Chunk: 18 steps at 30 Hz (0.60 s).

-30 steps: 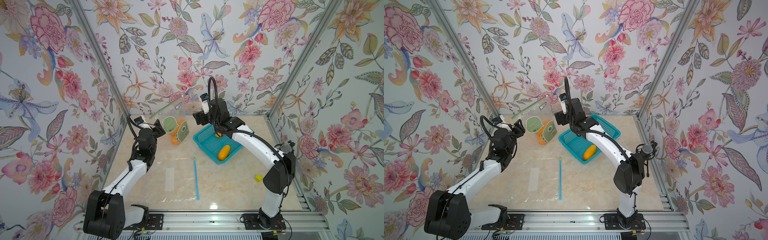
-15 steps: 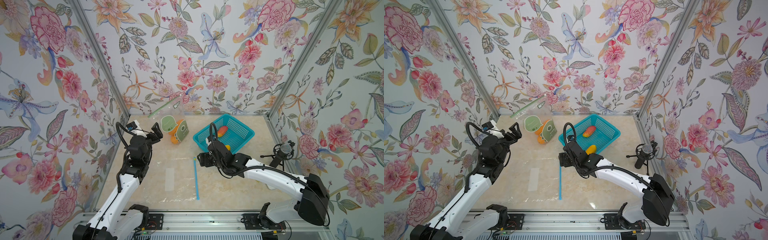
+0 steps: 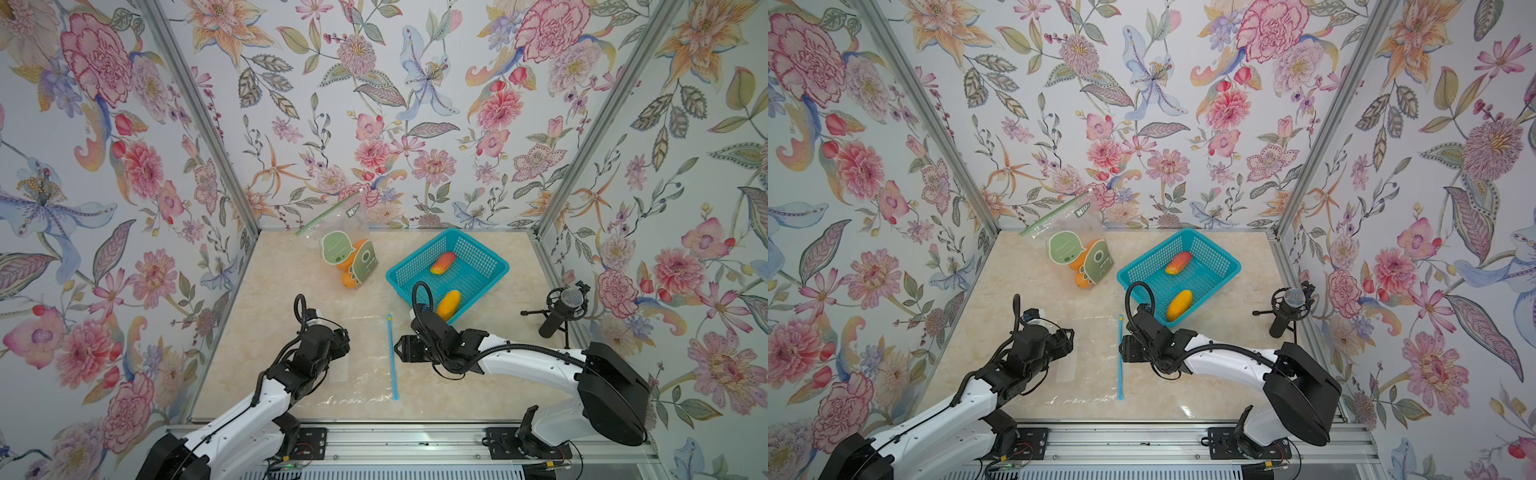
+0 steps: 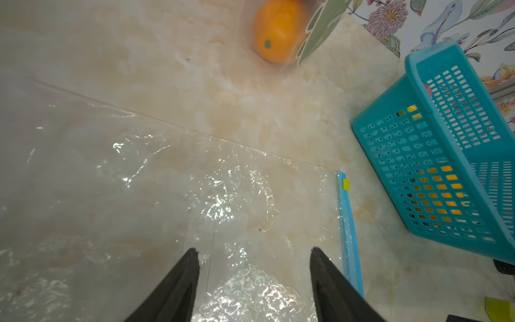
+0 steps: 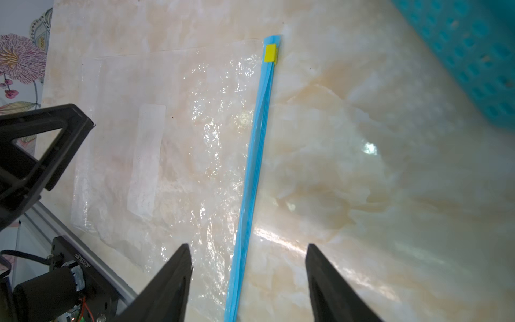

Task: Place the mango in a zip-top bag and seal the zipper
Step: Pick up the zipper food storage bag at the center of the board.

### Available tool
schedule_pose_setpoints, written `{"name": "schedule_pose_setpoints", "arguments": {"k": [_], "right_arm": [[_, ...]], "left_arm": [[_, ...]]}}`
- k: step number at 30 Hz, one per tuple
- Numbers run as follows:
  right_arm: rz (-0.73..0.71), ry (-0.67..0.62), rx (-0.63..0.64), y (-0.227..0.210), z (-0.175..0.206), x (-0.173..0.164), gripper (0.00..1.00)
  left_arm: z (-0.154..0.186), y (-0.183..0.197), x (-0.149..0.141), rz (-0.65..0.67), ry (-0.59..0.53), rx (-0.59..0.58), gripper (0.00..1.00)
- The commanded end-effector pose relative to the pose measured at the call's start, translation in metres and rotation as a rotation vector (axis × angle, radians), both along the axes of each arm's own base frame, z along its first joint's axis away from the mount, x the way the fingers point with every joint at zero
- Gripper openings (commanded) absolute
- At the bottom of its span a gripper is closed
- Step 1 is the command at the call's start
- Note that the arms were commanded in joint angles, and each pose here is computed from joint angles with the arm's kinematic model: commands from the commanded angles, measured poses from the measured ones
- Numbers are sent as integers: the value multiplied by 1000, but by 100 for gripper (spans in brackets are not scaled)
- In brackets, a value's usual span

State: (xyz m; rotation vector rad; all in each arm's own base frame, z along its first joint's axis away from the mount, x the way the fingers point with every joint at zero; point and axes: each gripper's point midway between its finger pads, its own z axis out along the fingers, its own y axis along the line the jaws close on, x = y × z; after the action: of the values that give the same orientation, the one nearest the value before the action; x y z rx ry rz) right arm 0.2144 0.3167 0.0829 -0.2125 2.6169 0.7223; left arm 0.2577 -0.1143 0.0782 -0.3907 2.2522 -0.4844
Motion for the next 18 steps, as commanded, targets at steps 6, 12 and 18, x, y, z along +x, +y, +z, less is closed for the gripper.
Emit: {"name": "schedule_pose_setpoints", "arguments": {"k": [6, 12, 18], "right_arm": [[-94, -15, -23, -19, -13, 25, 42], [-219, -76, -93, -64, -10, 28, 38], [-354, -142, -126, -114, -1, 19, 36]], "left_arm": [[10, -37, 17, -146, 5, -1, 64], [11, -92, 20, -300, 165, 225, 75], [-4, -142, 7, -418, 272, 308, 78]]}}
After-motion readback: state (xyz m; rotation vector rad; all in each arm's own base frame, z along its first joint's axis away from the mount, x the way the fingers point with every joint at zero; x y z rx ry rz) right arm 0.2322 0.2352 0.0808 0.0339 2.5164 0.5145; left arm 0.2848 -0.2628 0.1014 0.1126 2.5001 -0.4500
